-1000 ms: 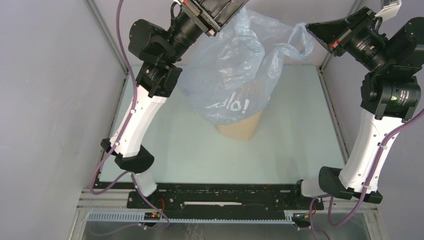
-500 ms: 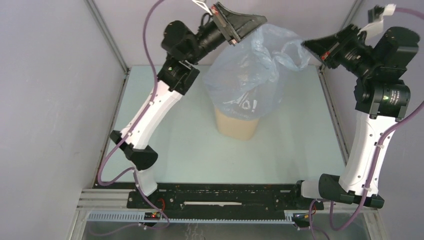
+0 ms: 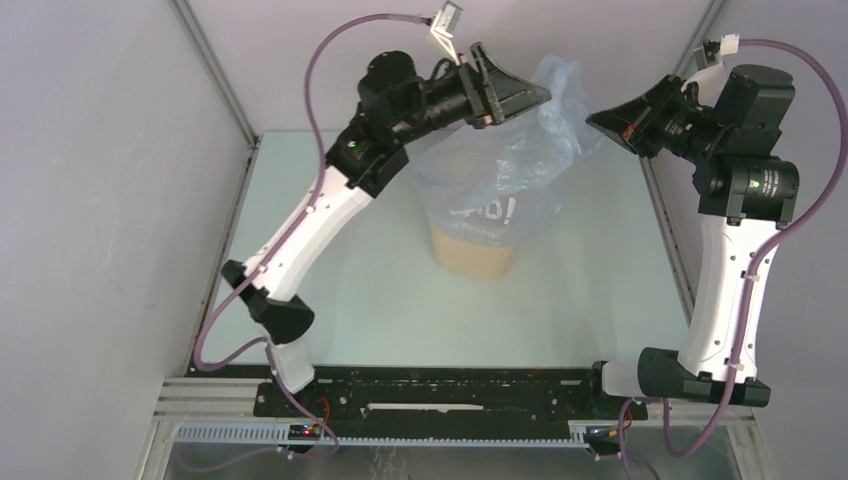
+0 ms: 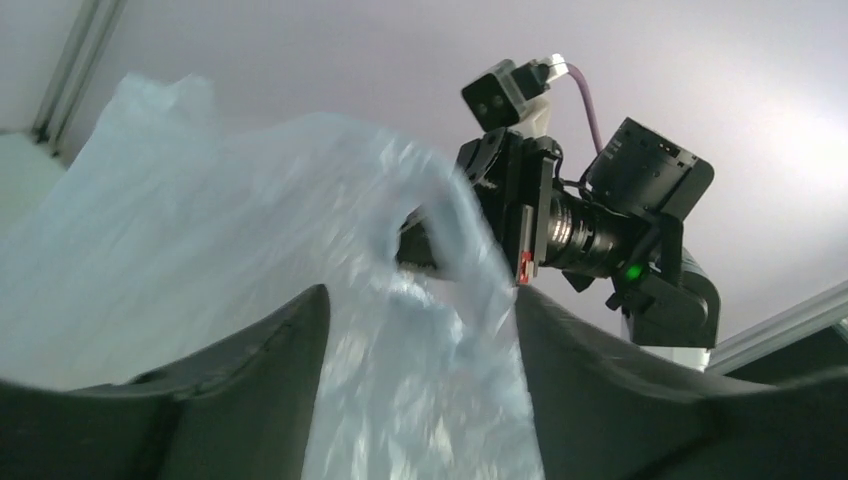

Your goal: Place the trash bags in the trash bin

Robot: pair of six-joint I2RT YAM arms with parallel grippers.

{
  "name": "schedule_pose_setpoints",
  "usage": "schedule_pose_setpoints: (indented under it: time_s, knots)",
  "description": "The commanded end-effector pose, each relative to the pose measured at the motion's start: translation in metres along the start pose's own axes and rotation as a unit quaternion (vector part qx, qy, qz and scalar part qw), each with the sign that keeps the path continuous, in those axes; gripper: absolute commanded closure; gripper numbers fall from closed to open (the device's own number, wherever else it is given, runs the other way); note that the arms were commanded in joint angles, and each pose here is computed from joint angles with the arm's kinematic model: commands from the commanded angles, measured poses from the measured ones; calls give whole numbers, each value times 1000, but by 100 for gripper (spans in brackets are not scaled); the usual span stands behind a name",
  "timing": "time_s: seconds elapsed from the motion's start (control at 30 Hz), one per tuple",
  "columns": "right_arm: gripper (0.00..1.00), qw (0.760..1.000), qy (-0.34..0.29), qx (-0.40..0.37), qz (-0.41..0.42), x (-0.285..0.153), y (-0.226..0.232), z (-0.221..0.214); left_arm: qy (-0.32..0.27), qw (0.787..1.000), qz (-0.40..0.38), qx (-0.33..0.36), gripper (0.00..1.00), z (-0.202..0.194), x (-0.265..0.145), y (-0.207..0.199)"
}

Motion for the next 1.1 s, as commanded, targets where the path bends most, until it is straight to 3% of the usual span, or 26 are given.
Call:
schedule_pose_setpoints:
  time_s: [0.0, 0.1, 0.2, 0.33, 0.43, 0.57, 0.83, 1.07]
  knots:
    - [100, 999, -15, -29, 13, -9, 14, 5, -30, 997, 30, 65, 16, 39, -69, -30]
    - [100, 1000, -9, -22, 21, -7, 16, 5, -27, 992, 82, 95, 1, 46, -108, -28]
    - [100, 999, -4, -19, 28, -7, 18, 5, -31, 973, 194, 119, 0, 53, -153, -11]
    - [100, 999, 6, -19, 42, -6, 23, 2, -38, 926, 375, 27, 4, 35, -210, 45]
    - [100, 998, 16, -17, 52, -7, 26, -2, -36, 910, 412, -28, 10, 14, -221, 76]
    - [100, 998, 21, -18, 60, -9, 32, -7, -1, 914, 403, -45, 16, -1, -203, 96]
    - [100, 997, 20, -21, 76, -18, 43, -14, 90, 924, 368, -57, 45, -49, -127, 117]
    - [100, 995, 31, -20, 93, -12, 52, -20, 129, 939, 307, -82, 51, -74, -64, 114]
Point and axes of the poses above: each gripper's point midway between its finger pads, its own x axis out along the fingers, its own y axis along the line the jaws close on, z = x × y, the point moved 6 cm from there along -x, back along the fingers, and after that the axes turned 9 degrees about x, right-handed, at the moved point
